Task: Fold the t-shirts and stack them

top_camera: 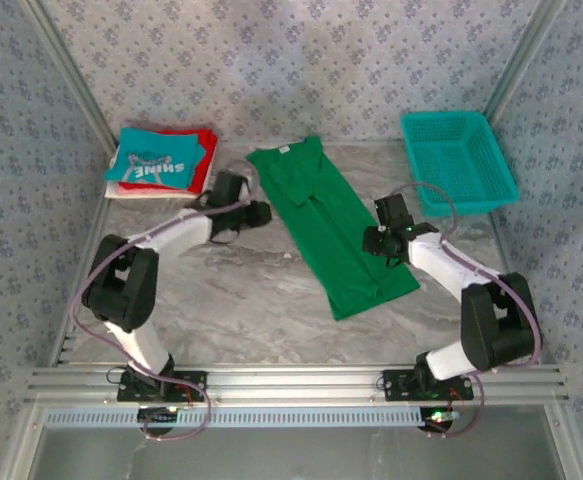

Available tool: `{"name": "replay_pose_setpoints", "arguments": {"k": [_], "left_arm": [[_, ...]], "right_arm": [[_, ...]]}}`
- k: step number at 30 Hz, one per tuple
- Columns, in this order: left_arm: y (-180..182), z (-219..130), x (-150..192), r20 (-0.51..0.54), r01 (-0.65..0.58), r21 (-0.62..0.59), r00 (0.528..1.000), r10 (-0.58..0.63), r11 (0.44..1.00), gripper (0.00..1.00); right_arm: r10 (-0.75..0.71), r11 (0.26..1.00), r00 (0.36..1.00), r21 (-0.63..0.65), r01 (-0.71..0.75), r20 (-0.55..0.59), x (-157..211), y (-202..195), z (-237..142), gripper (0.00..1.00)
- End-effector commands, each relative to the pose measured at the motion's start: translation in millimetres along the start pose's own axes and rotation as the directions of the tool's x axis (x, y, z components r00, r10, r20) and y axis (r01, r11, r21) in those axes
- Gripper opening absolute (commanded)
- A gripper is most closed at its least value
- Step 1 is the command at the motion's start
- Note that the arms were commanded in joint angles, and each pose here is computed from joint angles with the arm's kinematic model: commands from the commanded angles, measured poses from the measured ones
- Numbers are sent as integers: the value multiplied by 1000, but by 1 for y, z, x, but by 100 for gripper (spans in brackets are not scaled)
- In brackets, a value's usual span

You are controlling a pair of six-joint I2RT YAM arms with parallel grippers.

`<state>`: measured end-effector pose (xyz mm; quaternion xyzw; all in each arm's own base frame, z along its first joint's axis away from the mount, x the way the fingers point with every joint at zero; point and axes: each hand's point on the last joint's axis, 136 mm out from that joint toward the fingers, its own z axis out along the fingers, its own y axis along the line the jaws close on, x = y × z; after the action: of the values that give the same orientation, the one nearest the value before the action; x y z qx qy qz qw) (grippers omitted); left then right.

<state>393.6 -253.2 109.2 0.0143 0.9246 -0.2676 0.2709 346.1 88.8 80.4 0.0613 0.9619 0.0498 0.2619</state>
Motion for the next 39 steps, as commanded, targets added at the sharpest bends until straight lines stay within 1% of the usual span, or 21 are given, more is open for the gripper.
{"name": "replay_pose_setpoints", "arguments": {"k": [1, 3, 4, 5, 8, 10, 13, 17, 20, 25, 28, 31, 35, 37, 39], "left_arm": [[-34, 22, 38, -28, 7, 58, 1000, -6, 998, 33], [-42, 36, 56, -42, 13, 52, 999, -11, 999, 30], [-48, 44, 60, -51, 23, 73, 998, -19, 997, 30], [-53, 51, 63, -61, 28, 92, 998, -22, 995, 29], [-57, 68, 65, -86, 54, 100, 995, -46, 994, 28], [-58, 78, 67, -95, 59, 110, 994, -49, 992, 28], [-46, 85, 73, -106, 69, 74, 992, -61, 995, 27], [-15, 85, 76, -104, 114, 23, 988, -111, 993, 27], [10, 78, 70, -82, 142, -5, 986, -142, 990, 27], [55, 63, 55, -73, 135, -89, 987, -142, 987, 27], [84, 50, 40, -49, 138, -145, 988, -146, 980, 27], [105, 30, 23, -2, 158, -166, 987, -161, 973, 28], [113, -2, 10, 40, 144, -200, 990, -139, 969, 30], [108, -14, 12, 37, 129, -197, 992, -124, 972, 30], [103, -25, 20, 29, 123, -183, 992, -120, 975, 32]], "right_arm": [[43, 999, 996, 25, -41, -80, 4, -11, 9, 34], [53, 998, 993, 44, -49, -102, 5, -16, 17, 27], [59, 997, 992, 53, -53, -113, 6, -18, 20, 26], [61, 997, 990, 60, -54, -125, 7, -19, 25, 25], [62, 995, 983, 87, -47, -172, 14, -23, 36, 20], [60, 994, 979, 97, -41, -195, 21, -24, 42, 18], [56, 995, 974, 96, -36, -220, 32, -24, 46, 18], [51, 996, 970, 89, -30, -238, 49, -21, 45, 18], [62, 998, 962, 42, -52, -264, 64, -8, 44, 18], [61, 997, 948, -18, -70, -312, 87, 24, 39, 18], [82, 990, 933, -81, -117, -350, 100, 56, 36, 19], [100, 981, 925, -120, -153, -366, 104, 85, 31, 20], [118, 961, 926, -195, -198, -359, 93, 120, 15, 21], [134, 948, 931, -229, -220, -341, 83, 128, 6, 22], [128, 946, 941, -247, -211, -312, 72, 128, -4, 23]]}}
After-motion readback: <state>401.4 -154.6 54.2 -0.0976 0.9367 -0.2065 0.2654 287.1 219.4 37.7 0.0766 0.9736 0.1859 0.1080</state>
